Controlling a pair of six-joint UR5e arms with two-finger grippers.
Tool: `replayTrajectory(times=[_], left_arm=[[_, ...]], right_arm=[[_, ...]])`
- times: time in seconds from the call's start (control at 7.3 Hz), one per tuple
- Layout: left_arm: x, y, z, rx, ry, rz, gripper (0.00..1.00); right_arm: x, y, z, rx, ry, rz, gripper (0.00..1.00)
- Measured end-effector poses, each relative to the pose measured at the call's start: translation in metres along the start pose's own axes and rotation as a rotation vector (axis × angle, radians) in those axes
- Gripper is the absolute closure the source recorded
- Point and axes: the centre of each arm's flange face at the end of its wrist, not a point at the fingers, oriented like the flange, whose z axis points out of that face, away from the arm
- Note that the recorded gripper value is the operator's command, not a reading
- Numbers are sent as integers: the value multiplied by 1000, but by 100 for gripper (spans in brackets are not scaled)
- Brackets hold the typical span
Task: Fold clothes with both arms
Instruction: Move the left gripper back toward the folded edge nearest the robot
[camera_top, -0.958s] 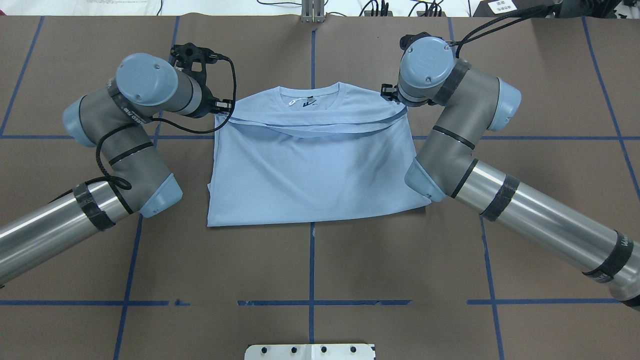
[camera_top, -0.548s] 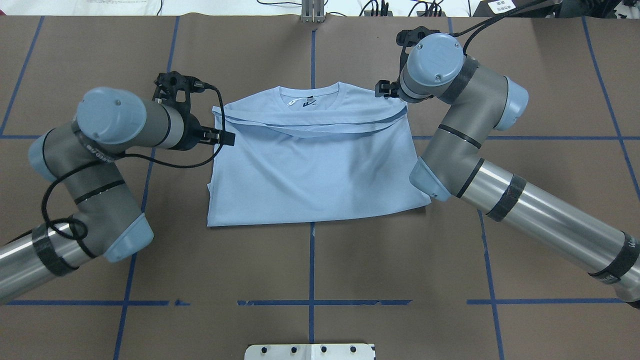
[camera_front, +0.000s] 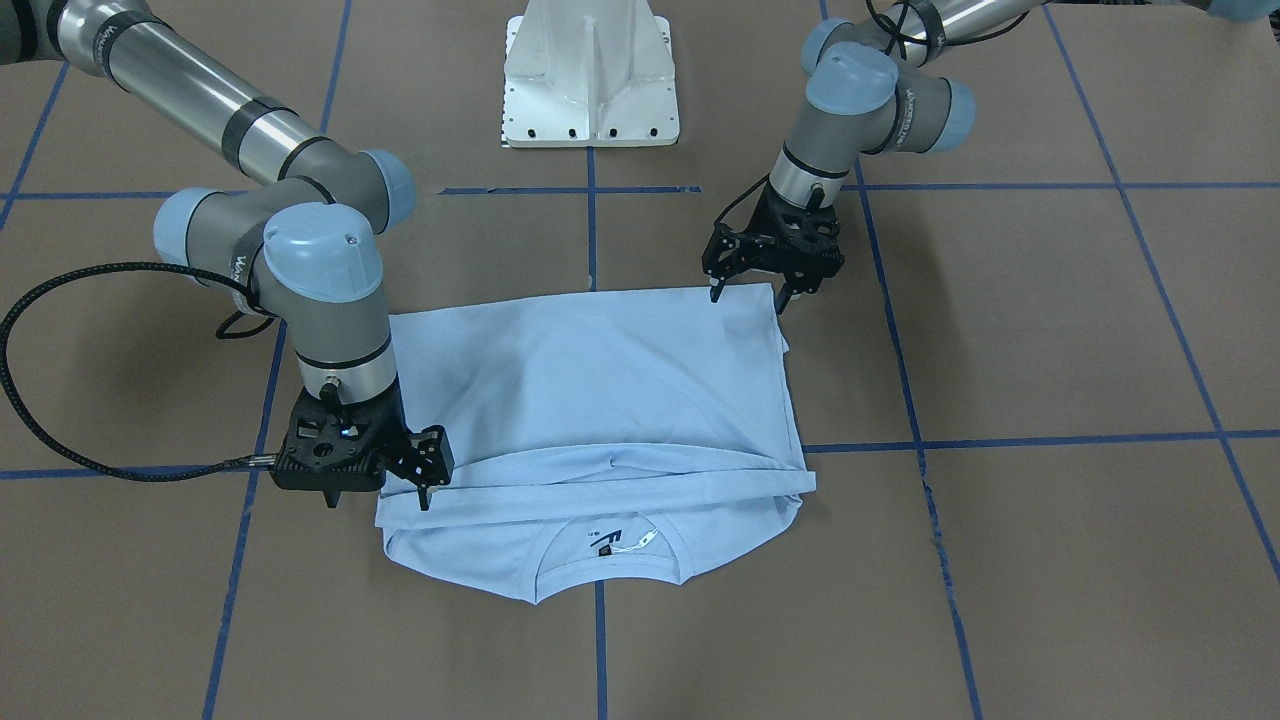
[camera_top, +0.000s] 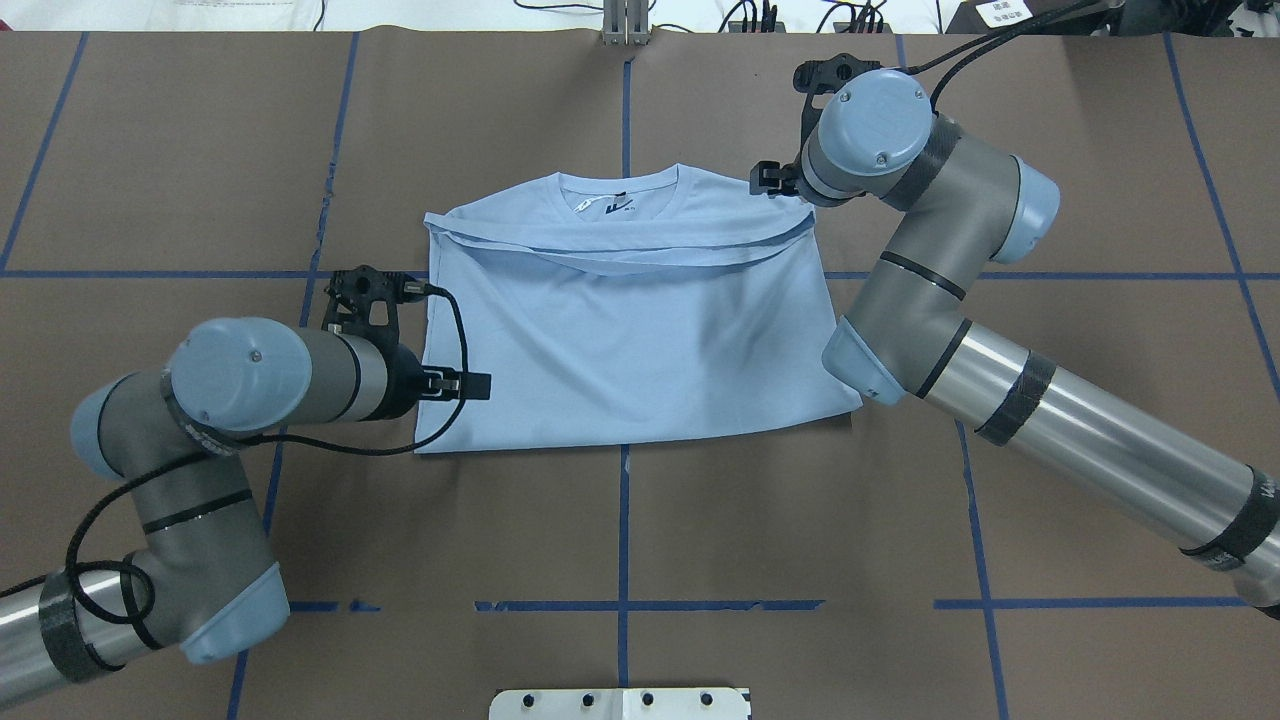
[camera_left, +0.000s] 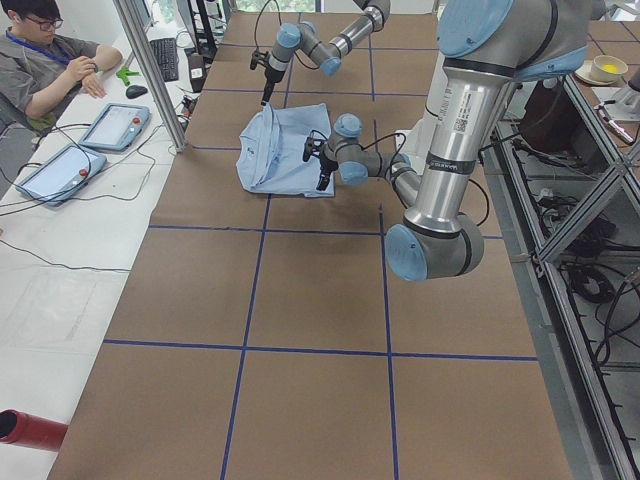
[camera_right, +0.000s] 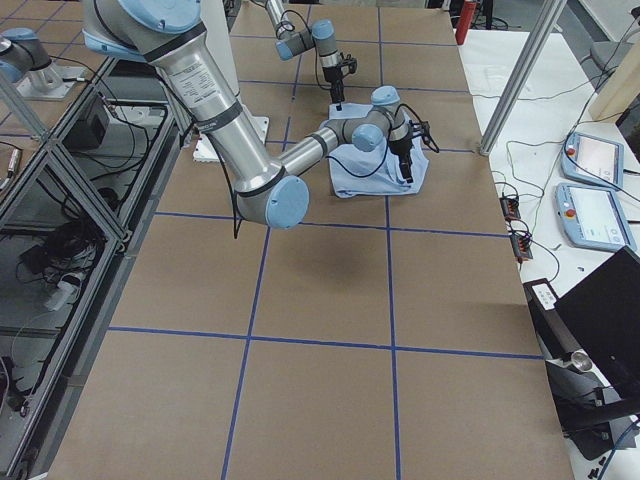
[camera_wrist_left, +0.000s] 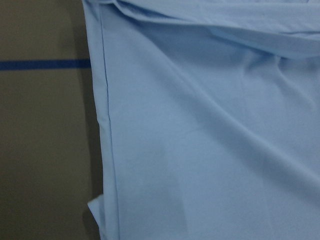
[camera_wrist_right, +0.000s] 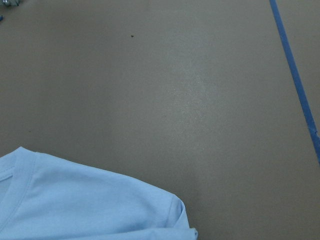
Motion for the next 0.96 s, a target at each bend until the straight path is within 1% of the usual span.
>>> replayTrajectory(times=[0.27,0.41,0.55,0.68,0.82,0.96], left_arm=[[-9,14,9,-13,-25,-8,15],[-15,18,11,-19,-34,-8,22],[-17,19,11,-20,-38,-9,48],[-16,19,10,-20,-35,-10,78],[-15,20,9,-20,-32,-10,100],[-13,20,9,-21,-29,-10,100]], right_arm=[[-1,0,-1,1,-2,0,0],[-1,0,-1,1,-2,0,0],[-1,0,-1,1,-2,0,0],[-1,0,-1,1,-2,0,0],[-1,0,-1,1,-2,0,0],[-1,0,-1,1,-2,-1,0]])
